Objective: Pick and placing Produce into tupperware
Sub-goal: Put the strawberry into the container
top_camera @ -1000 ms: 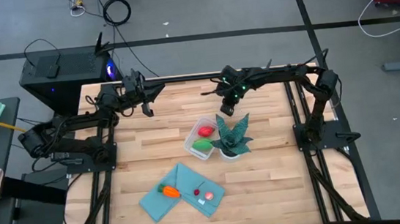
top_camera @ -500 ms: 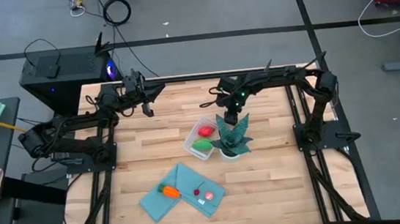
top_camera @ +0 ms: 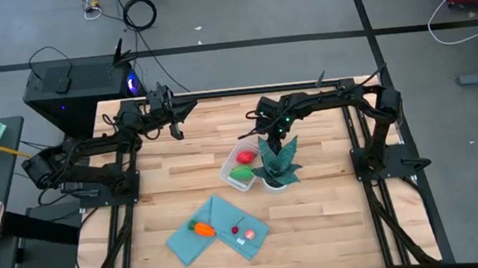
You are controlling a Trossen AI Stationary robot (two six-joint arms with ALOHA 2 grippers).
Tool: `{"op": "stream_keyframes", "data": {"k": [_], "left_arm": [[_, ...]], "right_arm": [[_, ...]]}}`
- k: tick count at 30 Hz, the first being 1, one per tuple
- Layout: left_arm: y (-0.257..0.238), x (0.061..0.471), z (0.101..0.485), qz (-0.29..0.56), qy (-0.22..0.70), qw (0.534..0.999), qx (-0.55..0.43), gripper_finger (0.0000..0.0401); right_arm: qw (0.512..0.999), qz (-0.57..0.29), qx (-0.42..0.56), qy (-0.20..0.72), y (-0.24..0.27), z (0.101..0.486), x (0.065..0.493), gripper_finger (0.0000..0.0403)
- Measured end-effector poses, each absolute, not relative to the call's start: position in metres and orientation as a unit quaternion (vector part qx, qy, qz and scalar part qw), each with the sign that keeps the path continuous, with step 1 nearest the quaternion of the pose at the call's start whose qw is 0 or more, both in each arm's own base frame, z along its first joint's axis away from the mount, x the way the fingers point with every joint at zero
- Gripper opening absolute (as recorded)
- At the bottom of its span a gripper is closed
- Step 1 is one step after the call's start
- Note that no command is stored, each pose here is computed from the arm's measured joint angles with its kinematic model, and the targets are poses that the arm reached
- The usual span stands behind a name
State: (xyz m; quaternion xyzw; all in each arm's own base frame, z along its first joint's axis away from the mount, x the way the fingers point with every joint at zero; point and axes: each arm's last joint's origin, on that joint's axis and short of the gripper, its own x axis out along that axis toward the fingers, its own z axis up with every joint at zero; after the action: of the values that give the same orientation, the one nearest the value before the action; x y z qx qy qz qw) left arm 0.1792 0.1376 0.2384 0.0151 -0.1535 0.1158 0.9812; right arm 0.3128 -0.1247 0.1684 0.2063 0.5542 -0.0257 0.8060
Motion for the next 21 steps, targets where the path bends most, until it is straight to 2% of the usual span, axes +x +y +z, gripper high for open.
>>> {"op": "stream_keyframes", "data": {"k": [16, 21], "left_arm": [[0.138, 0.179, 0.238, 0.116, -0.154, 0.981, 0.014, 0.0036], [0.138, 0.179, 0.238, 0.116, -0.154, 0.981, 0.014, 0.004]], "right_arm": [[0.812, -0.032, 0.202, 0.547, -0.123, 0.155, 0.308, 0.0214], [0.811, -0.034, 0.207, 0.546, -0.123, 0.155, 0.308, 0.0167]]}}
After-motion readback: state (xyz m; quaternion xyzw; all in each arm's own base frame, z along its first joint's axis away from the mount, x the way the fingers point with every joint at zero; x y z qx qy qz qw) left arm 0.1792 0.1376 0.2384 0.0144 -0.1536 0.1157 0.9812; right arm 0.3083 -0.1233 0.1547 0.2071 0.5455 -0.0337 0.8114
